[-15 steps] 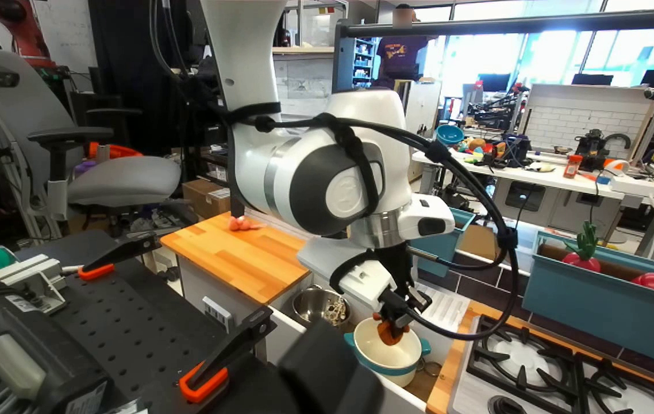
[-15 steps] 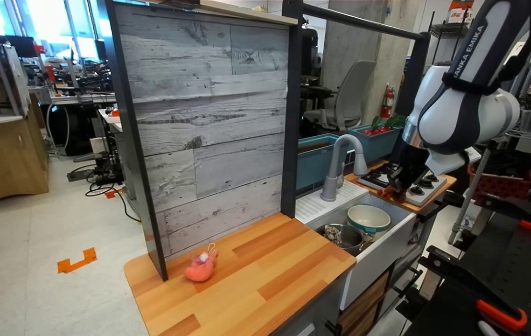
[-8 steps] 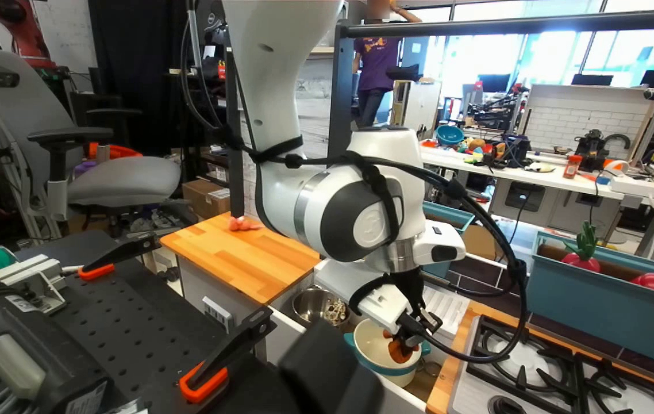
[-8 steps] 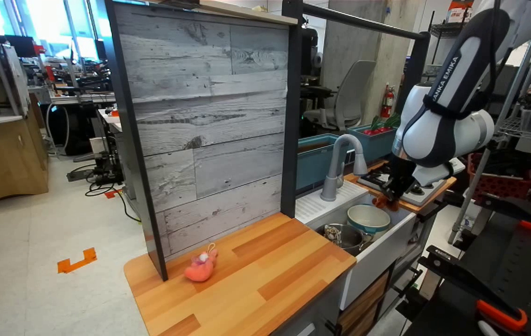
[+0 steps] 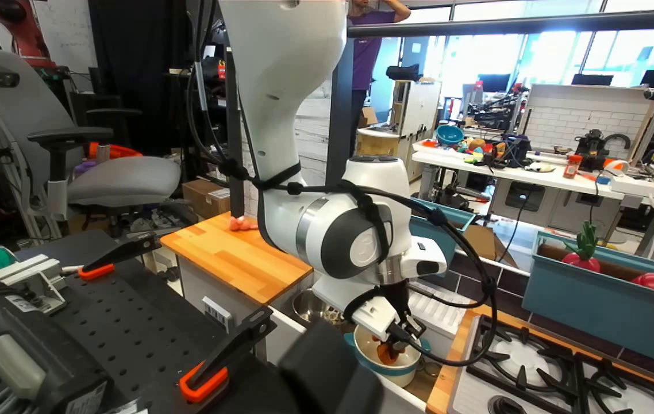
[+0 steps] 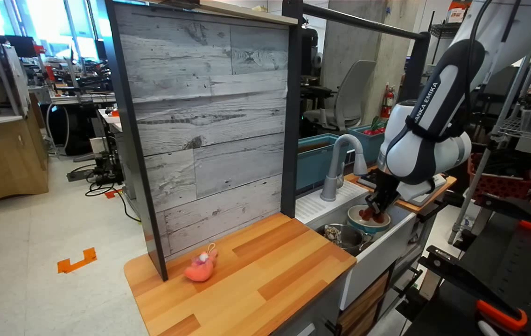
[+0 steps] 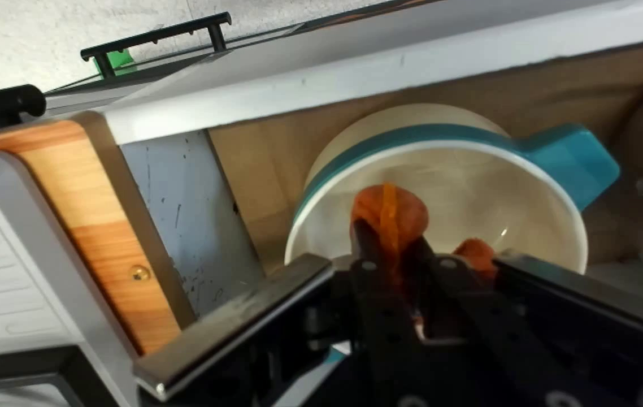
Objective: Pick up the animal plush toy on the counter and put it in the pot
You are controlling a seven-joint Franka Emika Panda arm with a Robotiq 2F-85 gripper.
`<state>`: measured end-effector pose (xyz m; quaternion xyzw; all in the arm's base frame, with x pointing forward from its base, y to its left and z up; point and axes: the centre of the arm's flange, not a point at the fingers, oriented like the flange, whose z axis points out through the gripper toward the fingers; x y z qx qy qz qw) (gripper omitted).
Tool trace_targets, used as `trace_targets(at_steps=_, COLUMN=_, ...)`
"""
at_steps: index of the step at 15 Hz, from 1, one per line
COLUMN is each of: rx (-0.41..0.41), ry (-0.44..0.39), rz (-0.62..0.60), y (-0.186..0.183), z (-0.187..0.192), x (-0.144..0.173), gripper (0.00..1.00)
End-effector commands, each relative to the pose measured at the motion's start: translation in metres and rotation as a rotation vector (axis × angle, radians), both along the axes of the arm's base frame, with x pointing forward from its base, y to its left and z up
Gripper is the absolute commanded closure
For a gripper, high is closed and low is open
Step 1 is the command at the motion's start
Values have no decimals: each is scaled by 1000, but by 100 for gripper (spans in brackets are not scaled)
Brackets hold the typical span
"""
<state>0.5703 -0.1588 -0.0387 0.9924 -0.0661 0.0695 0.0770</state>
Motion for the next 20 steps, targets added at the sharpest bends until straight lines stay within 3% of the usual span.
trace_targets(at_steps=1, rx=8, ry=23, rz=7, y=1, z=-7, x=12, gripper=55)
trace_targets(at_steps=8, rx=49, ry=10, rz=10, y=38, z=51, x=-4, gripper=5)
trace_targets(at_steps=9, rx=60, ry=25, rz=-2, y=43, z=63, x=-11, gripper=1)
trace_targets(at_steps=15, rx=117, ry=127, rz=-107, y=61, z=133, x=-71, gripper=0)
trace_targets(at_steps=20, rx=159, ry=105, rz=-126, y=86, z=194, x=-108, gripper=0)
